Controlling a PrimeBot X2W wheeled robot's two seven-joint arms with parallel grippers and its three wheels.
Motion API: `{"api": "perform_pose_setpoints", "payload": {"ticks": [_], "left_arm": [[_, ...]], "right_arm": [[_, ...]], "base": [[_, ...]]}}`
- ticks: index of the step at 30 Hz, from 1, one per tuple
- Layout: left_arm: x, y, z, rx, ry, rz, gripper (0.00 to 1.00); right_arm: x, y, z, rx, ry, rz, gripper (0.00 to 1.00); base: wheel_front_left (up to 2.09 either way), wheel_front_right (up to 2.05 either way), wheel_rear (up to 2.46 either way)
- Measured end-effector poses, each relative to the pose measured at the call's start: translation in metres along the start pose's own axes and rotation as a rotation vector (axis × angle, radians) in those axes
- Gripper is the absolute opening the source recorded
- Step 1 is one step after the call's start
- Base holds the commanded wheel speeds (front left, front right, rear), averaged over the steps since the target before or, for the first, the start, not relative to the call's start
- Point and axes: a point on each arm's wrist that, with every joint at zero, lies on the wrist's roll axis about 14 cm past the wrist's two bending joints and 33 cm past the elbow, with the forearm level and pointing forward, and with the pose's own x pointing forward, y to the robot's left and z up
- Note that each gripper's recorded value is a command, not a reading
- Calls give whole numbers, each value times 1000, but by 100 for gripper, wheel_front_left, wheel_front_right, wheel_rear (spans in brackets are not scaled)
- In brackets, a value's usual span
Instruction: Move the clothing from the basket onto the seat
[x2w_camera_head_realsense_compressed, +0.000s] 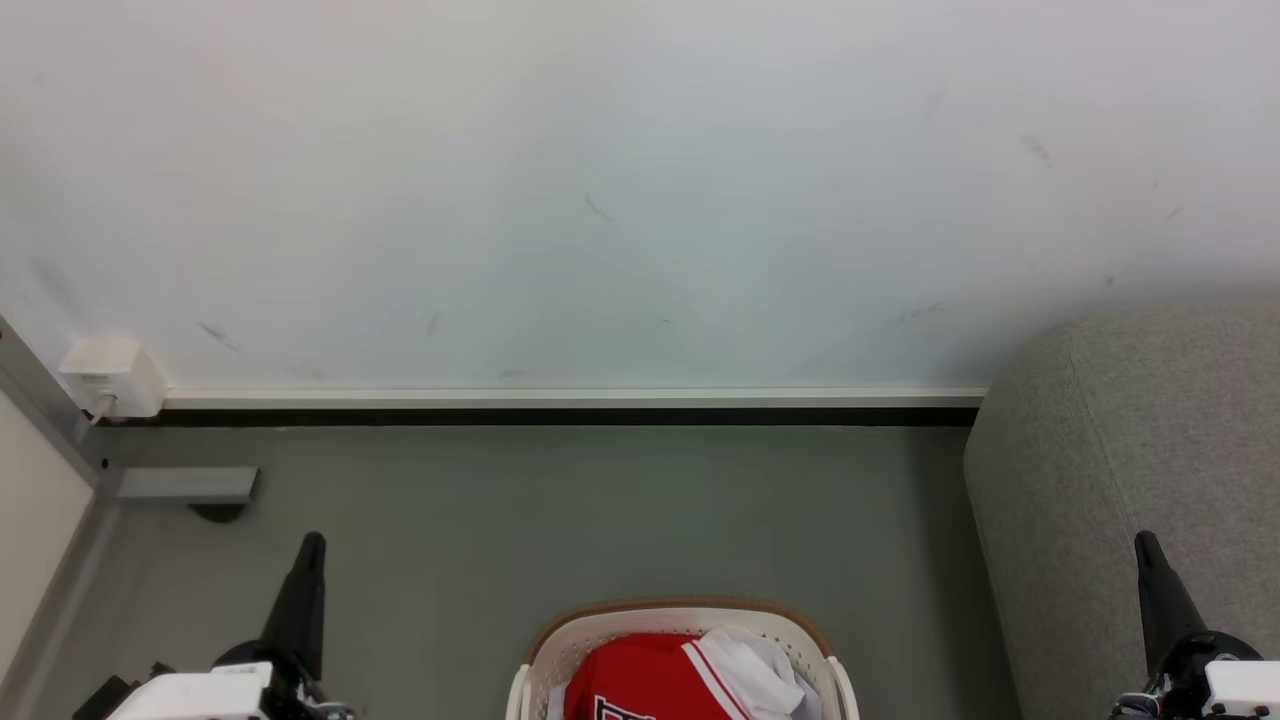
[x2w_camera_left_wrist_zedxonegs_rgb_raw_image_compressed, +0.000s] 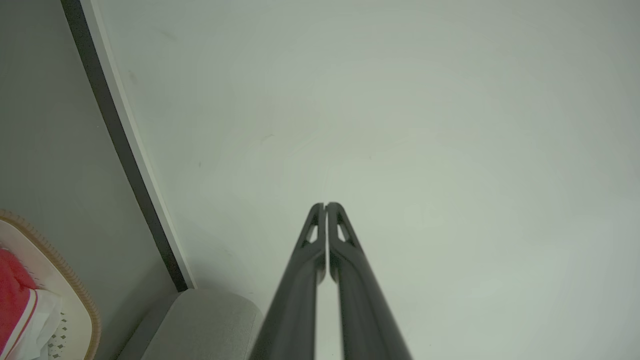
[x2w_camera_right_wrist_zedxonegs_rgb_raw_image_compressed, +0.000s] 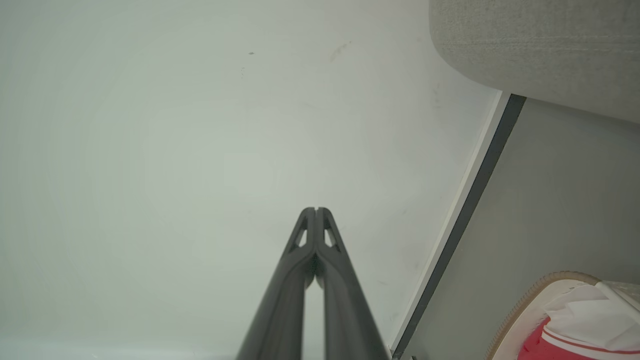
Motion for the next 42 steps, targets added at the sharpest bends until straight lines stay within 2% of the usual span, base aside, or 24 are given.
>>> {"api": "perform_pose_setpoints", "payload": {"ticks": [42], "left_arm": [[0, 0, 0, 0, 0, 0, 0]], "right_arm": [[0, 0, 0, 0, 0, 0, 0]], "base": [[0, 0, 0]]}}
